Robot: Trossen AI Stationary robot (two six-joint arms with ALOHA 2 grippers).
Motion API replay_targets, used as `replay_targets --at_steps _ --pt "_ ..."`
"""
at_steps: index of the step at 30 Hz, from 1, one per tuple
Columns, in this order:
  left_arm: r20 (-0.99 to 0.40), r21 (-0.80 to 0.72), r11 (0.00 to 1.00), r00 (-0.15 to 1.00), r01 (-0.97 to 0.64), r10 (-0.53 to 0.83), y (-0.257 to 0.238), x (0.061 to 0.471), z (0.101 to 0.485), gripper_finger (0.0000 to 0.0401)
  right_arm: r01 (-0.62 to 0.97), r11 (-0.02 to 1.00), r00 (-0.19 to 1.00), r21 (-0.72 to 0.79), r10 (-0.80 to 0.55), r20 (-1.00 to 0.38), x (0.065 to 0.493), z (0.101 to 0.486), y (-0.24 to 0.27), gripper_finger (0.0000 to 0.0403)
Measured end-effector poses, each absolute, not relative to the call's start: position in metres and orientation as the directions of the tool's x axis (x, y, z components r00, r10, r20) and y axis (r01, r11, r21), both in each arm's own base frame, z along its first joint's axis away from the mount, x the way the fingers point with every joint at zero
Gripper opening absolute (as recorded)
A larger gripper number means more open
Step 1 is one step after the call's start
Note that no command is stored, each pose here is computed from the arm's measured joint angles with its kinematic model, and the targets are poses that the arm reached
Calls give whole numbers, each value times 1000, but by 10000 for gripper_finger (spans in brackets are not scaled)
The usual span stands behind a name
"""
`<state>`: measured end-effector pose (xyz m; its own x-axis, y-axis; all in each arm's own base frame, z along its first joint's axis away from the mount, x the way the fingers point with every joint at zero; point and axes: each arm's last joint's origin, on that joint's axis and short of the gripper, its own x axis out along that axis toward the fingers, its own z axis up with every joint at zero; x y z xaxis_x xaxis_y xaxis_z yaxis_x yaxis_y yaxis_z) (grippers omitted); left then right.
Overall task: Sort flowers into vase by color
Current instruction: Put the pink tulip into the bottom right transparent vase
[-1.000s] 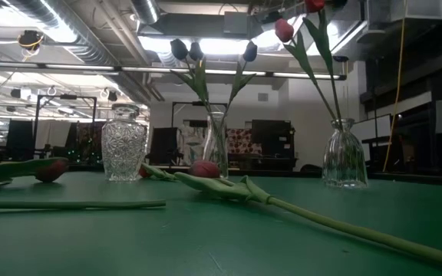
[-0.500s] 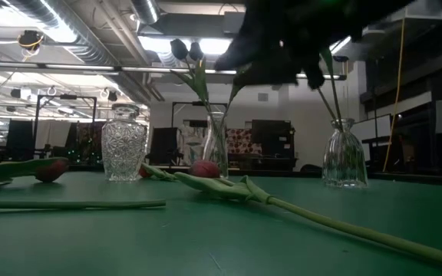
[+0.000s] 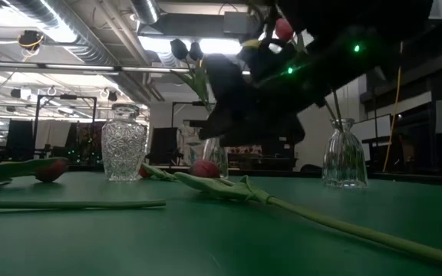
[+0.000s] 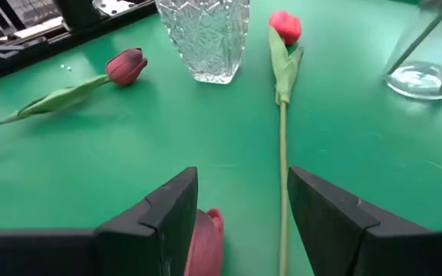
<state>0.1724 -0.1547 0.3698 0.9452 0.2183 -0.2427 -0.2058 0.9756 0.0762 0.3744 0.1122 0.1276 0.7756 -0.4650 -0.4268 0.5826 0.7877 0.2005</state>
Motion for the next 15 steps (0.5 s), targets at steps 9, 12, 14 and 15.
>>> replay_targets --at_steps 9,12,14,15 --pt "-246 81 975 944 -206 220 -154 172 370 145 580 799 777 158 -485 -401 400 117 95 201" --pt "-247 84 975 944 -206 221 -154 172 369 145 576 809 776 122 -493 -394 411 116 95 201" --pt "-247 83 975 943 -206 220 -154 172 370 145 581 807 768 103 -502 -397 416 117 97 201" --pt "-248 81 975 943 -207 221 -154 172 370 145 590 804 755 79 -514 -406 418 116 97 201"
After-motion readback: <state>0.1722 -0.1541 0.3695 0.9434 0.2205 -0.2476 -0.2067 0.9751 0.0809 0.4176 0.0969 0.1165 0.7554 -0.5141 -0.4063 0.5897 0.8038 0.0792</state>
